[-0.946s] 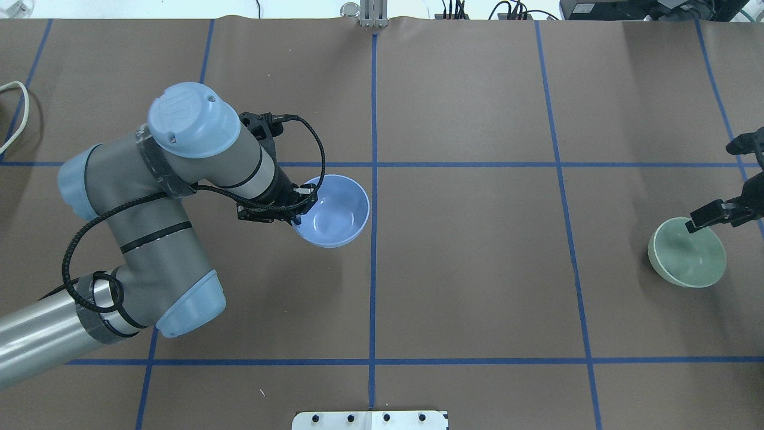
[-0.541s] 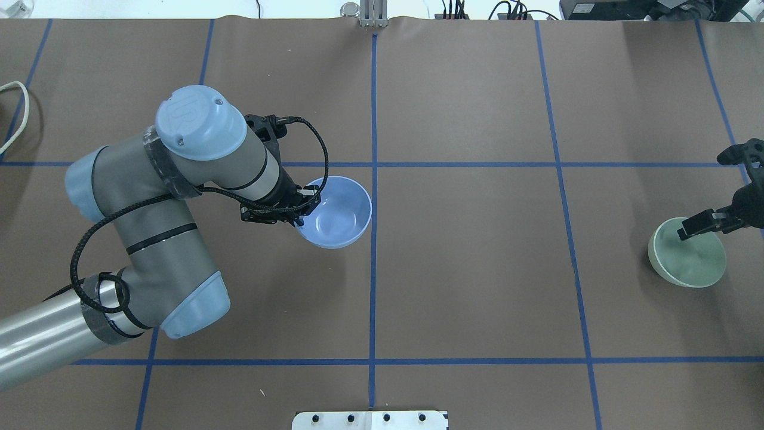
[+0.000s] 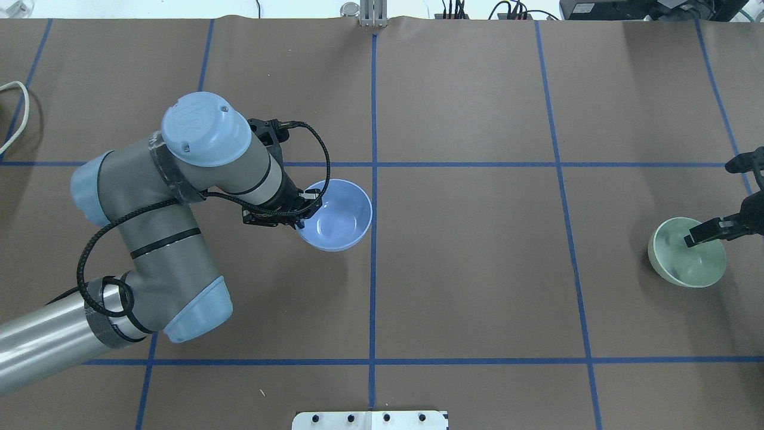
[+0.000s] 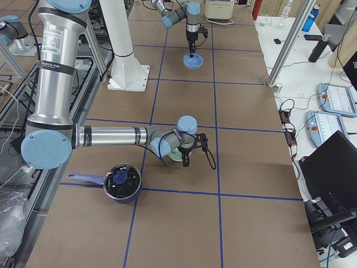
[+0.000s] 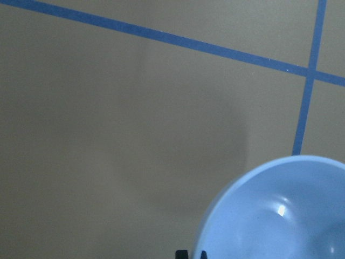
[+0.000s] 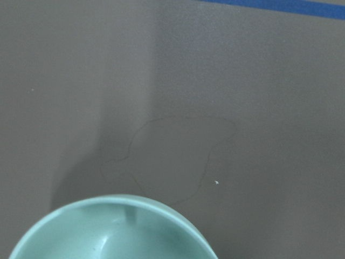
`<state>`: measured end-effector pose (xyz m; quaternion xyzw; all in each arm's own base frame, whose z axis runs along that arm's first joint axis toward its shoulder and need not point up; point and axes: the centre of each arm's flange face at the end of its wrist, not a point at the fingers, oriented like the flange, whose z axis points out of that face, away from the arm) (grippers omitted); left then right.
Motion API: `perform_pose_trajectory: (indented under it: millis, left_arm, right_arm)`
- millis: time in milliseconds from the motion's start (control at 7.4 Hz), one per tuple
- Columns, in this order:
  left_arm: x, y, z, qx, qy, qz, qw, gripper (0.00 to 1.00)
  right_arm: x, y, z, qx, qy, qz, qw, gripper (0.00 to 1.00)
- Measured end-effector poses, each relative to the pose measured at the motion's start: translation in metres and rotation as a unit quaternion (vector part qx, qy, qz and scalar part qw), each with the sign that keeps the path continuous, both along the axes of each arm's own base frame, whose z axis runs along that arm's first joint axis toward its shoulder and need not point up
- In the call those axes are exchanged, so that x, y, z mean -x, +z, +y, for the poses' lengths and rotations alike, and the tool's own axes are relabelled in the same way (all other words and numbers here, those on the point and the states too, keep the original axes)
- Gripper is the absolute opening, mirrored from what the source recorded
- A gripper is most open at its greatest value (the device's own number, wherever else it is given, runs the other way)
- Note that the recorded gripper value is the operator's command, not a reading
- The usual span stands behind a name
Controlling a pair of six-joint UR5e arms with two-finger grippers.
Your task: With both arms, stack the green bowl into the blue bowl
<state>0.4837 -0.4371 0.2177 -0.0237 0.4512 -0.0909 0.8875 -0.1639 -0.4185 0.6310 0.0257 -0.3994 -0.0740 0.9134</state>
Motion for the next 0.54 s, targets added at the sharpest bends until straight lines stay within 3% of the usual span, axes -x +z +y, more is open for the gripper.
perform_pose_trajectory:
  millis: [270, 405, 541]
  left_arm:
    - [-0.0021, 0.0006, 0.0010, -0.001, 0.000, -0.001, 1.0000, 0.00]
    - [-0.0041, 0.0022, 0.0004, 0.000, 0.000, -0.003, 1.0000, 0.00]
    - [-0.0084, 0.0045, 0.0004, 0.003, 0.000, -0.005, 1.0000, 0.00]
  right_arm:
    - [-0.0005, 0.0041, 0.0007, 0.003, 0.001, 0.003, 1.0000, 0.09]
    - [-0.0006, 0.0059, 0.0009, 0.004, 0.001, 0.005, 1.0000, 0.00]
    - [-0.0004, 0.0063, 0.0006, 0.004, 0.001, 0.005, 1.0000, 0.00]
